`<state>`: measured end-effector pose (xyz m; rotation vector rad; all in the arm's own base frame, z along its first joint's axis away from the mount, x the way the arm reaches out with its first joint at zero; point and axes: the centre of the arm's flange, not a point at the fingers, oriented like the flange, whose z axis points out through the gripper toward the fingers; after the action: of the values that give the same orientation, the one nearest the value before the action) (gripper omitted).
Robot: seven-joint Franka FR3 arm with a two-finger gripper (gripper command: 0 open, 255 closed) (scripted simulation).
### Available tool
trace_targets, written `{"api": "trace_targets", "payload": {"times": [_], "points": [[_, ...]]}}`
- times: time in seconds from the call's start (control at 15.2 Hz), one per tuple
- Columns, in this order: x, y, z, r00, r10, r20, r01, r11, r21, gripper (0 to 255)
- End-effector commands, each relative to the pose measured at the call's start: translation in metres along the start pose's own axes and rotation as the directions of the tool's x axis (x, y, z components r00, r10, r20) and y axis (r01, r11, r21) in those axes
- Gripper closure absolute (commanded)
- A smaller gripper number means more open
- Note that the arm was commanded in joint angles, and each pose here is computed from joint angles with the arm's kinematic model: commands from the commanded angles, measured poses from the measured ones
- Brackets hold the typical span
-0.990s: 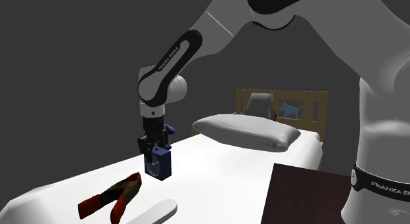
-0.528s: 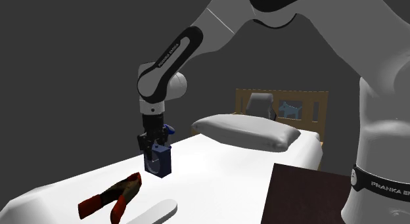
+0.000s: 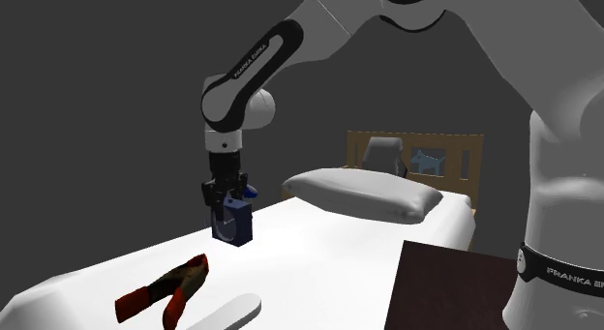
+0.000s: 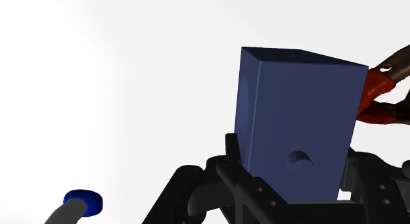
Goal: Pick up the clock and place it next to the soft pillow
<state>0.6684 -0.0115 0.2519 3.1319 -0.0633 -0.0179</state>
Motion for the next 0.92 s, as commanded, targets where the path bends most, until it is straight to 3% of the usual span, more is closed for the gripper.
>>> {"api": "trace_targets", "payload": {"times": [0.0, 0.86], "points": [[-0.001, 0.0, -0.012, 1.0, 0.0, 0.0, 0.0, 1.0, 0.0, 255], [-0.002, 0.0, -0.081, 1.0, 0.0, 0.0, 0.0, 1.0, 0.0, 255]]}}
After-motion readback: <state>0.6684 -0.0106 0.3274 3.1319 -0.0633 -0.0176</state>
